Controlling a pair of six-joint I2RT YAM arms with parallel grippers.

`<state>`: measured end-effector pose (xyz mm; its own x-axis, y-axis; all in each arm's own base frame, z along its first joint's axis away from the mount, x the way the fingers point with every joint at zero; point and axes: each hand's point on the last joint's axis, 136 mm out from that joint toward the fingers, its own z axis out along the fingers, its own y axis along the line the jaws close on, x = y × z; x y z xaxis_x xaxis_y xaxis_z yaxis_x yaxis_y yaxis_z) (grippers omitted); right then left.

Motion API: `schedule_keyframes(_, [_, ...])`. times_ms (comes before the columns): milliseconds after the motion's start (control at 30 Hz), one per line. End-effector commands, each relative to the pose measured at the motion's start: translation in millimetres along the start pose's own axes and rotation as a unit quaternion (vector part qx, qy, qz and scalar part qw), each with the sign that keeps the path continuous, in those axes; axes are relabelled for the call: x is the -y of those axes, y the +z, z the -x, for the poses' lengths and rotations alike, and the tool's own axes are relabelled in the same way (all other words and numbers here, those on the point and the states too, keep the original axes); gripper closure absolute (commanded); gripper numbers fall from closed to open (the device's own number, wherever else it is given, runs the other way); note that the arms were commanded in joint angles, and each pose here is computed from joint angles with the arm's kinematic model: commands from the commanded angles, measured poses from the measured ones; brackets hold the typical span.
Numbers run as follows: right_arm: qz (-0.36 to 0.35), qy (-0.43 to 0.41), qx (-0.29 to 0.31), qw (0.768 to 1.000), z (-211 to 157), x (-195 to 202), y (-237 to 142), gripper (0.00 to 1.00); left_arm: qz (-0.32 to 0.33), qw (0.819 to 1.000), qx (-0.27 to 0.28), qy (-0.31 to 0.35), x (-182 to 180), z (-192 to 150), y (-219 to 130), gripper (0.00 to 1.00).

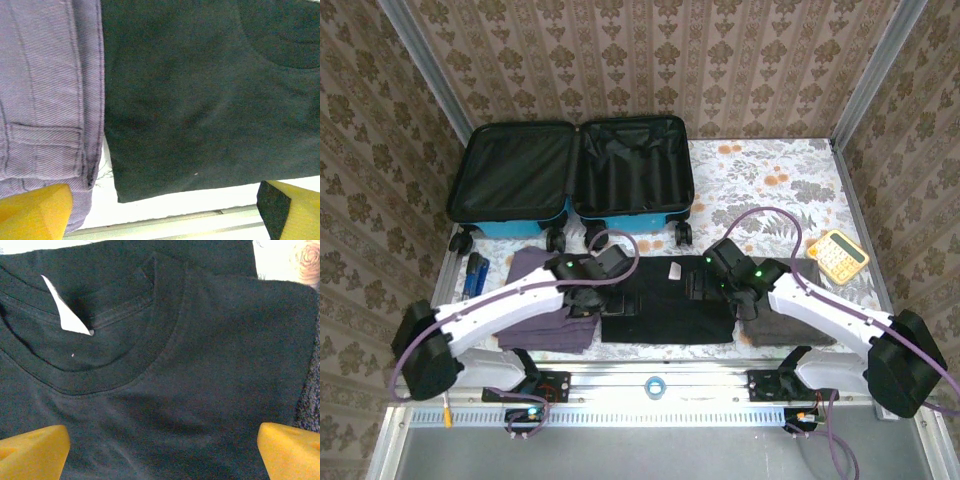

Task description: Pack the luggage

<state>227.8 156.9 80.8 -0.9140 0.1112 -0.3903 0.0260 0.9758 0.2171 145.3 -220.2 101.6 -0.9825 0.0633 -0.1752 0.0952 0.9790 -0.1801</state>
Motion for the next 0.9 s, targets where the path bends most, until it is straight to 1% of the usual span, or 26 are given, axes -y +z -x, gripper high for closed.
schedule_keyframes(0, [-0.036,0.014,-0.013,0.999,-9.9,13.8,5.6,0.02,0.007,1.0,-0.025,0.001,8.1,-3.0,2.3,0.03])
schedule_keyframes(67, [-0.036,0.013,-0.018,0.999,-11.4,12.9,8.4,0.02,0.006,1.0,-0.026,0.007,11.3,-0.4,7.0,0.03])
schedule_keyframes(167, [-0.038,0.01,-0.024,0.999,-12.3,12.0,12.9,0.02,-0.014,1.0,-0.021,0.011,21.7,7.3,13.7,0.03])
schedule_keyframes(333, [-0.045,0.009,-0.032,0.998,-13.6,11.9,20.3,0.01,-0.016,1.0,-0.019,0.014,21.8,32.0,26.0,0.01])
schedule_keyframes(467, [-0.049,0.013,-0.038,0.998,-14.7,12.0,24.3,0.01,-0.049,0.998,-0.026,0.011,31.7,46.8,36.8,0.01])
schedule_keyframes(600, [-0.05,0.014,-0.041,0.998,-14.1,9.9,27.7,0.01,-0.038,0.998,-0.046,0.023,33.6,46.1,46.6,0.02])
schedule_keyframes(733, [-0.049,0.014,-0.049,0.997,-14.4,6.5,34.2,0.01,-0.047,0.997,-0.059,0.02,38.4,43.2,56.8,0.01])
schedule_keyframes(800, [-0.047,0.016,-0.055,0.997,-15.8,5.4,35.4,0.01,-0.04,0.997,-0.066,0.019,36.7,40.9,62.4,0.02])
schedule_keyframes(867, [-0.046,0.017,-0.06,0.997,-15.8,2.0,44.7,0.01,-0.031,0.997,-0.072,0.017,32.9,39.3,67.5,0.02])
